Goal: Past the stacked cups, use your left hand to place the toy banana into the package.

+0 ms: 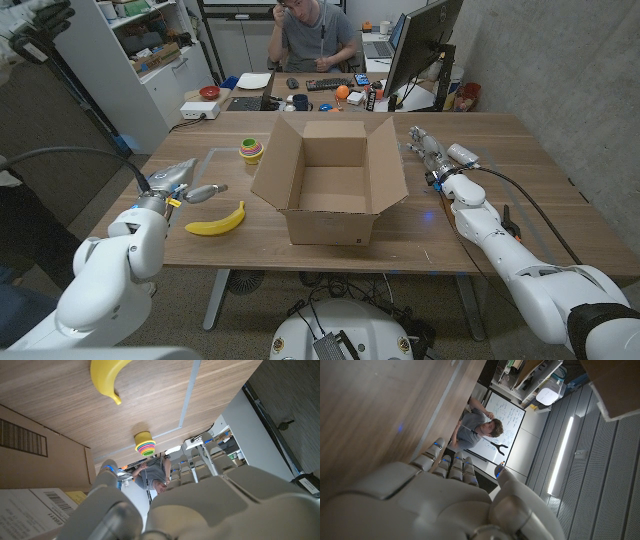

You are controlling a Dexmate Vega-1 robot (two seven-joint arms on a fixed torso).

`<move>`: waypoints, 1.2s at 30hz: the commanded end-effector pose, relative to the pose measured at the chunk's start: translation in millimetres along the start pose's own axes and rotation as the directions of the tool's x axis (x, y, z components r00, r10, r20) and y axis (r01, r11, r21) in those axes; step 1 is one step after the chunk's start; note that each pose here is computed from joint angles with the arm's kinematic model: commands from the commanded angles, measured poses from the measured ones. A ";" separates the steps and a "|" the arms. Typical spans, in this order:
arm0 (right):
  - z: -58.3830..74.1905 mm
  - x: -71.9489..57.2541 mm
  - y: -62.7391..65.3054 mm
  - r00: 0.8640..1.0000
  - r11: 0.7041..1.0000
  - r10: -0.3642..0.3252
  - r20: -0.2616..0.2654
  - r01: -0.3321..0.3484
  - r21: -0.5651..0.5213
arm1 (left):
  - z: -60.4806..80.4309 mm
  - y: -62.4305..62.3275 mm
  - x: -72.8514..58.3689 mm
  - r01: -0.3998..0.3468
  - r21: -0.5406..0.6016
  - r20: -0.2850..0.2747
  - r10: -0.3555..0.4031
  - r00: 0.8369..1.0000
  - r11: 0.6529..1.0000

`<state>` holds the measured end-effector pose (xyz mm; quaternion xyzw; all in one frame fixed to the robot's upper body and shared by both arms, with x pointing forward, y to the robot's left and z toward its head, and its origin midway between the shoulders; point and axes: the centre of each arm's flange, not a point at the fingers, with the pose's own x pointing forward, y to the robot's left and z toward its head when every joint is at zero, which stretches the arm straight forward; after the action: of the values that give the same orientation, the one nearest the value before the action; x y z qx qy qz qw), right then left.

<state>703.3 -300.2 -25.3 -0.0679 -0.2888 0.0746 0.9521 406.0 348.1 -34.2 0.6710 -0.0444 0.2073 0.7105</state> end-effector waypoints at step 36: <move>-1.9 8.2 1.3 1.000 1.000 0.024 0.015 -0.024 0.013 | 26.8 -61.3 18.8 0.185 0.175 0.019 -0.191 0.981 0.967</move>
<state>710.8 -296.6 -22.9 -0.0665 -0.2927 0.0860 0.9500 443.9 329.4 -69.6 0.7168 0.0081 0.1405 0.6829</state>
